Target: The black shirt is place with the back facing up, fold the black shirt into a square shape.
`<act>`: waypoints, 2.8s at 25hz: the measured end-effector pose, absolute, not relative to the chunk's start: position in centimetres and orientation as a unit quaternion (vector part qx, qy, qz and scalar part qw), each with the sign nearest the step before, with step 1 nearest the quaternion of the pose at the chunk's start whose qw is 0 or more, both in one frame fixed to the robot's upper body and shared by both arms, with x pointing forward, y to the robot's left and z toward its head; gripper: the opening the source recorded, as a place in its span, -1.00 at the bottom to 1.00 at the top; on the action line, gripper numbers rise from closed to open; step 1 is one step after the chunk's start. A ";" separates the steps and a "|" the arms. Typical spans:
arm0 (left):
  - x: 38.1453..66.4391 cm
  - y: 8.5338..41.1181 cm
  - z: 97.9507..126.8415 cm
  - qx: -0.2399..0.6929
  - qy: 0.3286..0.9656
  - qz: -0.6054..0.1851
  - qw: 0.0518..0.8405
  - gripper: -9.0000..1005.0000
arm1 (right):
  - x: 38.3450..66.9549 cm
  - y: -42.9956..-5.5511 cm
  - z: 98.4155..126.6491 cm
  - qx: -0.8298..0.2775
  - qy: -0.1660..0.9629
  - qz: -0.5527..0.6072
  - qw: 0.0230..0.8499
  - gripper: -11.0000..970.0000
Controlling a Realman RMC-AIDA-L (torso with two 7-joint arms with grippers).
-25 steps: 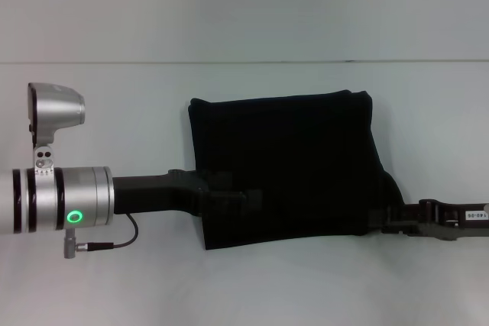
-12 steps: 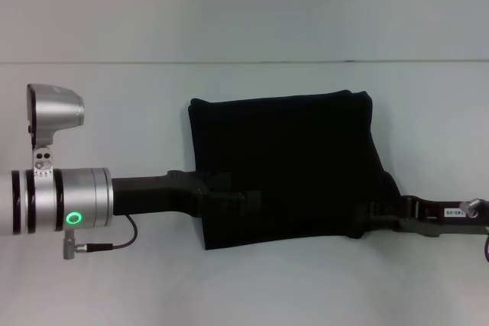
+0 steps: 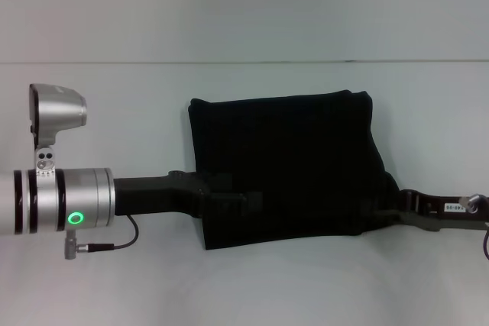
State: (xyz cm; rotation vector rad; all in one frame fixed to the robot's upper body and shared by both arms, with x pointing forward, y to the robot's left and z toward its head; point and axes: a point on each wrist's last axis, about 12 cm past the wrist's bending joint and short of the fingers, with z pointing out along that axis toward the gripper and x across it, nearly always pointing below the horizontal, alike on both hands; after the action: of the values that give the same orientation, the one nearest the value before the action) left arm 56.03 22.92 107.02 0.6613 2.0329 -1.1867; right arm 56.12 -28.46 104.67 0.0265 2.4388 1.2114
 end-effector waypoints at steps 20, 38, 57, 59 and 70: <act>56.1 22.9 107.0 0.251 0.782 -0.456 0.342 0.89 | 56.7 -29.0 106.8 -0.025 0.836 0.475 0.273 -0.96; 56.1 22.9 107.1 0.248 0.781 -0.458 0.344 0.89 | 58.1 -29.9 108.3 -0.042 0.844 0.454 0.283 -0.94; 56.0 22.9 106.8 0.241 0.785 -0.455 0.344 0.89 | 57.1 -30.6 106.9 -0.119 0.862 0.401 0.286 -0.13; 56.0 22.9 106.7 0.240 0.785 -0.455 0.345 0.89 | 57.0 -30.6 106.9 -0.119 0.862 0.403 0.284 -0.12; 56.0 23.0 106.7 0.234 0.786 -0.454 0.348 0.89 | 56.1 -31.3 106.7 -0.100 0.865 0.418 0.261 -0.12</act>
State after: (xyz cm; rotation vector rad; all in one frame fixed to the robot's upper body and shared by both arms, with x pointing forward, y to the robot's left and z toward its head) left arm 56.04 23.05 106.71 0.6074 2.0378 -1.1758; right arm 56.12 -31.31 106.75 -0.2711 2.3413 1.1311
